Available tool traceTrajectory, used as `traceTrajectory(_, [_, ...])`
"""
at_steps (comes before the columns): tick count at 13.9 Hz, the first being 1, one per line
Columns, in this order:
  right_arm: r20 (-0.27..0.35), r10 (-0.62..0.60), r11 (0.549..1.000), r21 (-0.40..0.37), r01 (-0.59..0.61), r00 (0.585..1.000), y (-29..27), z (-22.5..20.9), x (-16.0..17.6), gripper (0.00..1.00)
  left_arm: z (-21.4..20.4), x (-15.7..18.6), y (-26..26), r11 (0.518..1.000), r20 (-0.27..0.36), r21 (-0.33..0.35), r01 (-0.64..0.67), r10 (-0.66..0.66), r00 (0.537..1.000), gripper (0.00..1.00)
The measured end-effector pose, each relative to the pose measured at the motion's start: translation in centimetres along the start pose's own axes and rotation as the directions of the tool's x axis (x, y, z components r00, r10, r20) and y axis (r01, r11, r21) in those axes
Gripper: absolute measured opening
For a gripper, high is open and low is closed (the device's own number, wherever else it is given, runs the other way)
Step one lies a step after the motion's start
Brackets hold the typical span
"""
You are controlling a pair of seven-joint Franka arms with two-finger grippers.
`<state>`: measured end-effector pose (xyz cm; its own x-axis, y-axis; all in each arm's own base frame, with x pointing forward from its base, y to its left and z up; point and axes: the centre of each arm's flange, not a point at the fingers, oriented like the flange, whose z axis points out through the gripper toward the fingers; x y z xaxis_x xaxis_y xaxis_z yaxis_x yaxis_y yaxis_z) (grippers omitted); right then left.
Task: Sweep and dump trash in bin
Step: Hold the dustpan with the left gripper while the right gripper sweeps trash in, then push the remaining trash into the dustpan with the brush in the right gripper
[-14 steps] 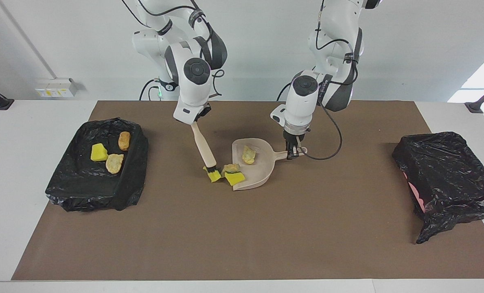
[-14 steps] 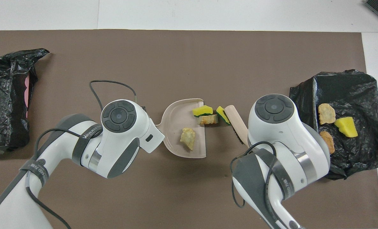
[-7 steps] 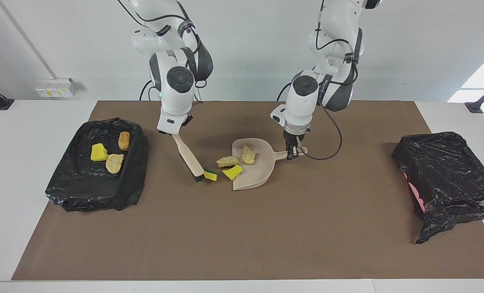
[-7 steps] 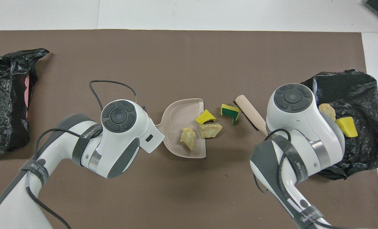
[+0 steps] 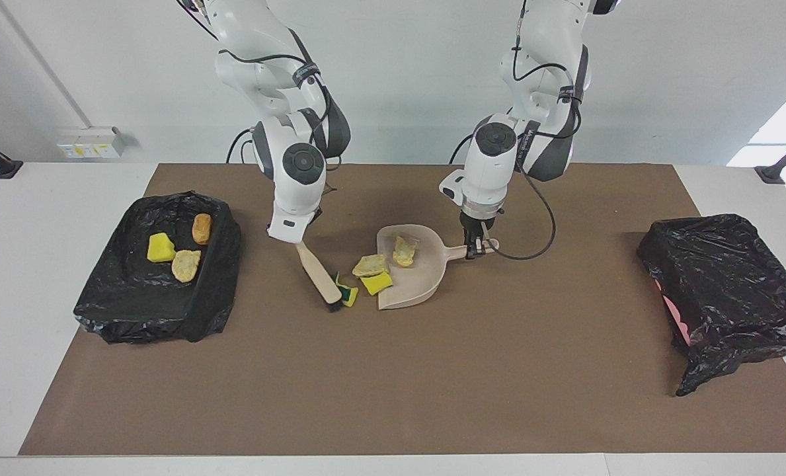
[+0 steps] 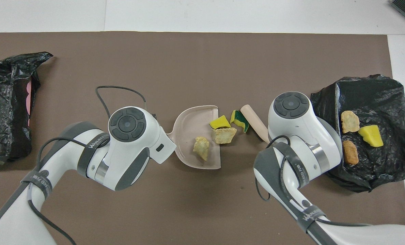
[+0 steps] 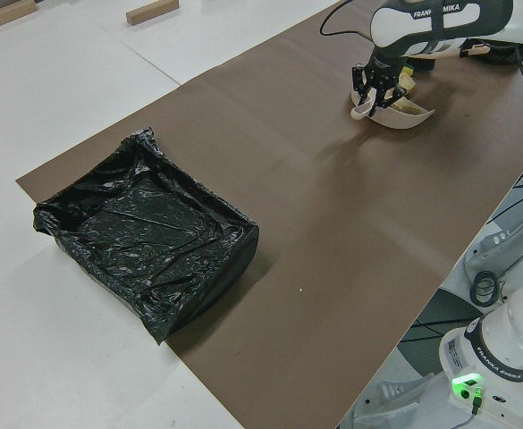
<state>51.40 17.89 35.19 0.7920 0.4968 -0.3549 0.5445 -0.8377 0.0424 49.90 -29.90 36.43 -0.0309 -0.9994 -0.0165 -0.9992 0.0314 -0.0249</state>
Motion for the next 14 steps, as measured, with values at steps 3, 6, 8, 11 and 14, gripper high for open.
traceTrajectory(3, [-0.005,0.066,0.993,0.097,-0.065,0.998,-4.1,-0.4,0.6,0.26,0.0,0.0,0.0,1.000,0.000,0.000,0.000,0.000,1.000,0.31])
traceTrajectory(6, [0.008,0.127,0.970,0.210,-0.126,0.992,-7.6,-0.9,1.0,0.26,0.0,0.0,0.0,1.000,-0.001,0.001,-0.001,0.001,1.000,0.31])
traceTrajectory(8, [0.026,0.186,0.945,0.269,-0.186,0.982,-10.0,-1.5,1.1,0.26,0.0,0.0,0.0,1.000,-0.001,0.001,-0.001,0.001,1.000,0.31])
traceTrajectory(11, [0.049,0.261,0.916,0.303,-0.263,0.964,-12.5,-2.5,1.0,0.26,0.0,0.0,0.0,1.000,-0.001,0.001,-0.001,0.001,1.000,0.31])
traceTrajectory(14, [0.077,0.272,0.911,0.300,-0.283,0.959,-12.6,-4.6,0.1,0.26,0.0,0.0,0.0,1.000,-0.001,0.001,-0.001,0.001,1.000,0.31])
